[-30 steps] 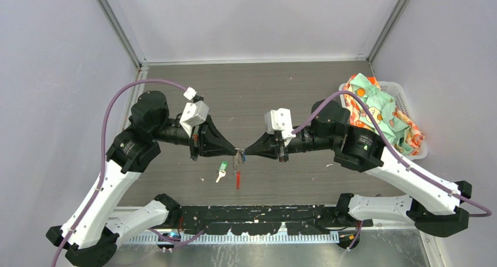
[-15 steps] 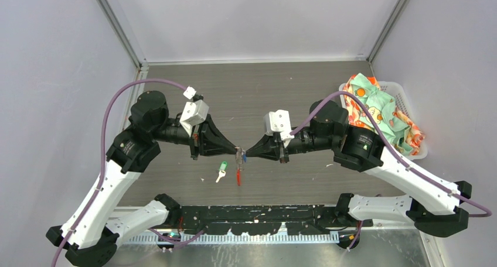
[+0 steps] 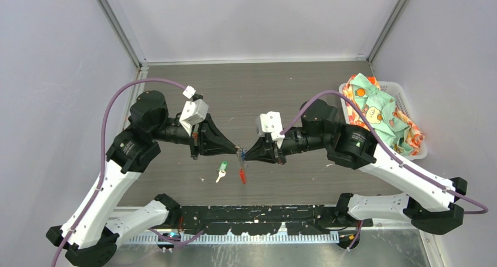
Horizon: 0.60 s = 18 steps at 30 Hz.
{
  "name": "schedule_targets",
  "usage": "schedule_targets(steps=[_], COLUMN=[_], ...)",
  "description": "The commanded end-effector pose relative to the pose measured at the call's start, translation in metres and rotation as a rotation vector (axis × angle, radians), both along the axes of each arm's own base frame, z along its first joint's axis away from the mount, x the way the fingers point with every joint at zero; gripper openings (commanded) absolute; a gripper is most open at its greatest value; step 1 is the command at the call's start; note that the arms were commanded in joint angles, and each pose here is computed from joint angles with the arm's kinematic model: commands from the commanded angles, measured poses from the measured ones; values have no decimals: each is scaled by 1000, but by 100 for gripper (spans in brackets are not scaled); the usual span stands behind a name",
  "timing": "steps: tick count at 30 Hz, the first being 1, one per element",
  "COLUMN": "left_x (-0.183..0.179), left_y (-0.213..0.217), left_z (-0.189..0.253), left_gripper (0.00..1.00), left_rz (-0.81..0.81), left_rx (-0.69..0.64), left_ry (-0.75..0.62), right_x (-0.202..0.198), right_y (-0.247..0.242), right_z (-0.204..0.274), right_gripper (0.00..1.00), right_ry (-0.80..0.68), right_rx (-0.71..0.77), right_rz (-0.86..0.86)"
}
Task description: Put the keys on the keyring
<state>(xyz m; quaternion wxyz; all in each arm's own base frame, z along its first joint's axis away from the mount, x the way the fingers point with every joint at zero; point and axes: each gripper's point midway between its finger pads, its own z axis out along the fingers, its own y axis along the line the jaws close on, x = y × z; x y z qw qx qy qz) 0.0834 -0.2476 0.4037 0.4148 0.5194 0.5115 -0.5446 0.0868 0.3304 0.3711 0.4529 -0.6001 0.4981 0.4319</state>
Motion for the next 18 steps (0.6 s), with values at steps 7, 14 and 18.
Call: schedule_targets(steps=[7,14,18], left_x=[-6,-5,-5], left_y=[3,3,4], left_z=[13,12,11], left_gripper=[0,0,0], left_rz=[-7,-1,1], left_rx=[-40,-40,-39], left_ry=[-62,-69,-68], right_x=[10,12,10], right_y=[-19,2,9], right_z=[66,69,67], right_gripper=[42,46,43], right_ry=[-102,-3,26], right_rx=[139,163,176], right_rz=[-109,-94,-72])
